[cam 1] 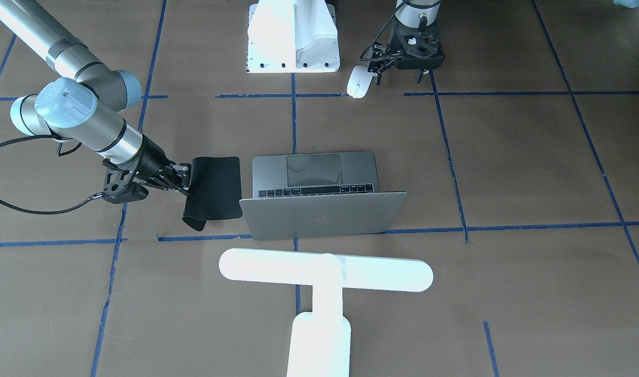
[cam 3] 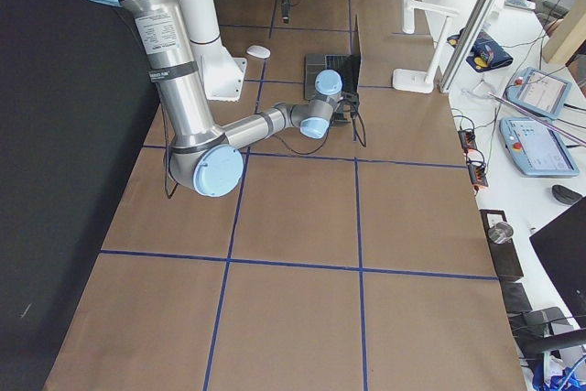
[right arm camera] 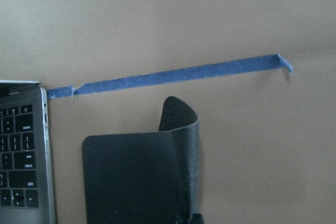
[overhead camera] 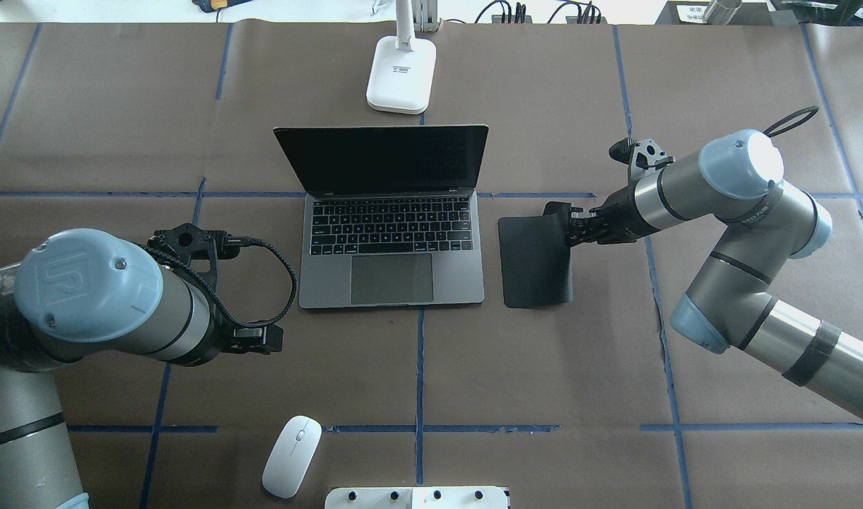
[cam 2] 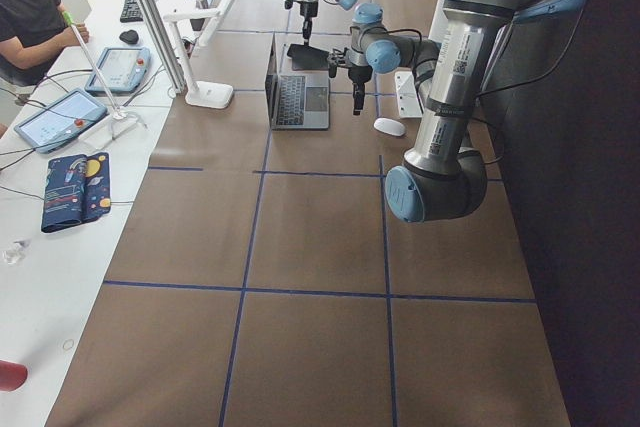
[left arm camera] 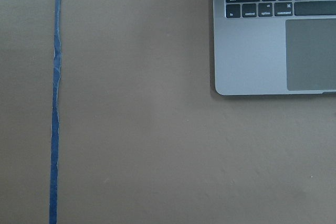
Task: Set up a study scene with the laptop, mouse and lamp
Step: 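Release the pad and raise the right gripper while the left reaches for the mouse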
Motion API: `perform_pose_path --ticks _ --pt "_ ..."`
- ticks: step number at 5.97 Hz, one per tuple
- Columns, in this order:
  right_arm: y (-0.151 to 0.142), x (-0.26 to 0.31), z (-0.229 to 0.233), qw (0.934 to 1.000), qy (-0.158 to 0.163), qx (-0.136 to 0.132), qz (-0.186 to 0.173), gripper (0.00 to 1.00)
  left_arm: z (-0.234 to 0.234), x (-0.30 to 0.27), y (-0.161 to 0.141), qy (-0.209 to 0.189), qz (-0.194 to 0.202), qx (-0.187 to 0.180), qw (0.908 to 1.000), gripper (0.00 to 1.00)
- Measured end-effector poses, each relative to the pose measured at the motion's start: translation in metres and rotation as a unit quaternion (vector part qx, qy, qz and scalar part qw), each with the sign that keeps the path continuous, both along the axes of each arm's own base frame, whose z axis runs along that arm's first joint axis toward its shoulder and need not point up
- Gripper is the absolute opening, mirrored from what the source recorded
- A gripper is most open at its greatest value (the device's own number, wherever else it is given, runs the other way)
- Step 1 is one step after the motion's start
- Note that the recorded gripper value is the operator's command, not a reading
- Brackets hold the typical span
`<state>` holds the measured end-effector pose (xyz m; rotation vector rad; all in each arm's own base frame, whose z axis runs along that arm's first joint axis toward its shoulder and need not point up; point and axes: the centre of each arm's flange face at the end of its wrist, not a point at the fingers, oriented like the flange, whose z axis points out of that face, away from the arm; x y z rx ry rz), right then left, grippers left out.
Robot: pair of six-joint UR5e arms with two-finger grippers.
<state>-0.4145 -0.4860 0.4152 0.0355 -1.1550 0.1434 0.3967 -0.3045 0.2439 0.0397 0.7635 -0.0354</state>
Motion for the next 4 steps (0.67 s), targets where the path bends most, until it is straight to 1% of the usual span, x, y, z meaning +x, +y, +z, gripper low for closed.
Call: perform_pose_path --ticks 2,4 --pt "0.001 -0.002 -0.004 0.9998 -0.006 -0.021 0.002 1.0 0.001 0.0 0.0 -0.001 0.0 0.0 1.0 1.0" --pt "-0.008 0.013 -0.009 0.9995 -0.012 -0.026 0.007 1.0 0.005 0.003 0.002 -0.005 0.003 -0.001 1.0 1.0"
